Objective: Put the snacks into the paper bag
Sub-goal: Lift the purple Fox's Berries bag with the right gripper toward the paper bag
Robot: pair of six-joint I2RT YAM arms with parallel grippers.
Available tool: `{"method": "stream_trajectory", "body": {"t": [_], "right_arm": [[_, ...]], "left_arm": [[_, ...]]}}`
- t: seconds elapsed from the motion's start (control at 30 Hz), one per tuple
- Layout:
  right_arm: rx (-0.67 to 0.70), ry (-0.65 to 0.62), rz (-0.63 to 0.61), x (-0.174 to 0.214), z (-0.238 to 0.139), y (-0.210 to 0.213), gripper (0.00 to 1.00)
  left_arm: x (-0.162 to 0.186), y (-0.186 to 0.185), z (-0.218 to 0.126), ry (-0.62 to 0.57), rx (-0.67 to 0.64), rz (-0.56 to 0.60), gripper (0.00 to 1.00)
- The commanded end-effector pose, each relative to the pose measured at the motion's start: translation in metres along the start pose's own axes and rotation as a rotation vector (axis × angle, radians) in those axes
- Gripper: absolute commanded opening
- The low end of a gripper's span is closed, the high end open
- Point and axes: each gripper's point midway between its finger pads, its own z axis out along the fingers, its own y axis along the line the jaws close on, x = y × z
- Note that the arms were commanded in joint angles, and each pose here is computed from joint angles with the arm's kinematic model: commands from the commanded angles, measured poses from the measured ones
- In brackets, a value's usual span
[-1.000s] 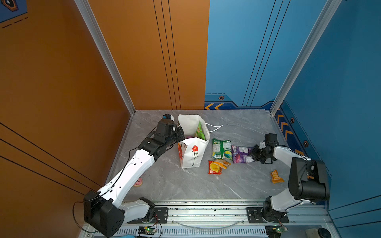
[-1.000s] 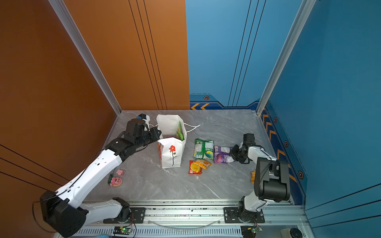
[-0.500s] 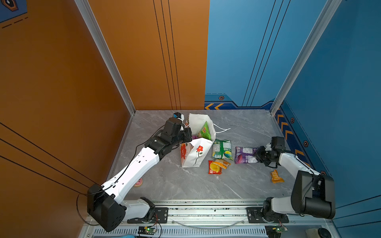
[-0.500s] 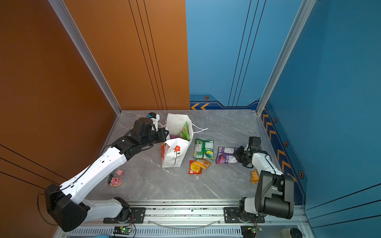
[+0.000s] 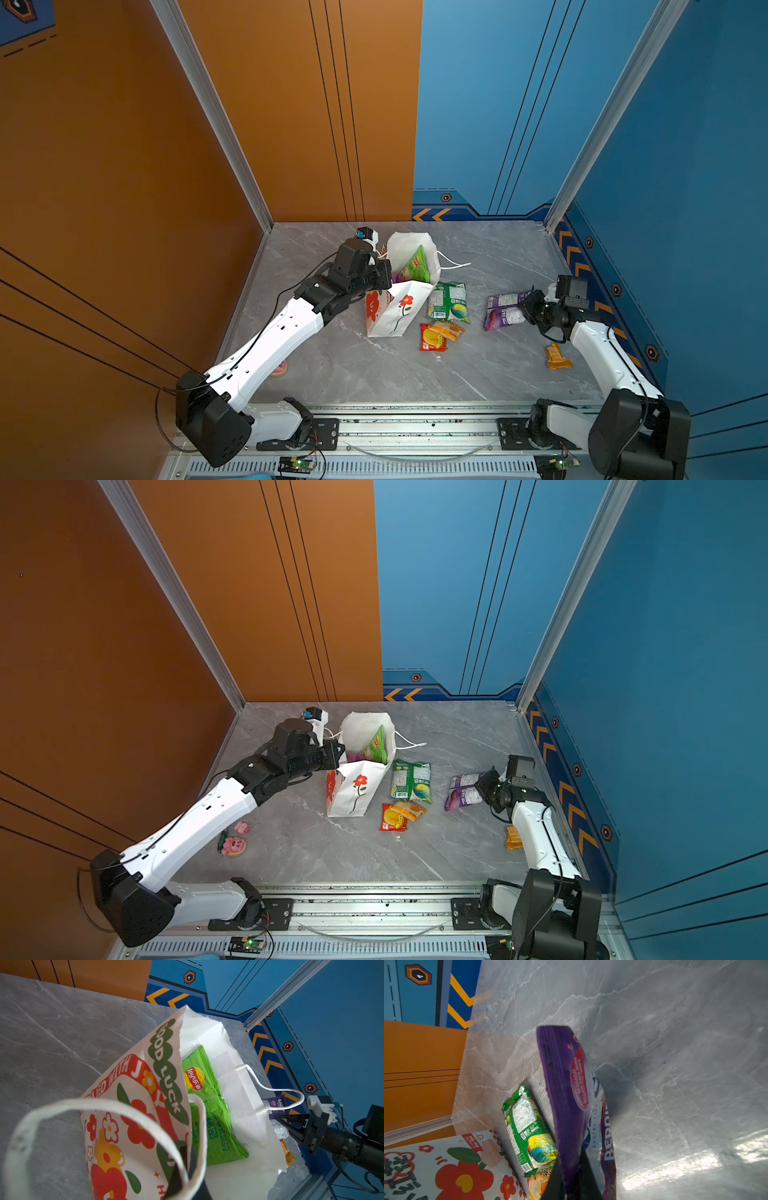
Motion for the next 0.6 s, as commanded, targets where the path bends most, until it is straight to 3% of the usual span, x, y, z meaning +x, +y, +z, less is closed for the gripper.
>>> {"method": "stream_trajectory", "body": {"t": [0.0,0.57], "right_arm": [[-0.032,-0.052,-0.004,-0.011,-0.019,0.019,0.0],[-0.215,-0.234,-0.227,-0.027,-0.124,0.14,0.0]], "left_arm": [[-0.019,-0.024,-0.008,-0.057,0.054,0.063,0.0],[-0.019,-0.025,-0.01,-0.062,0.043,0.074,0.0]]}}
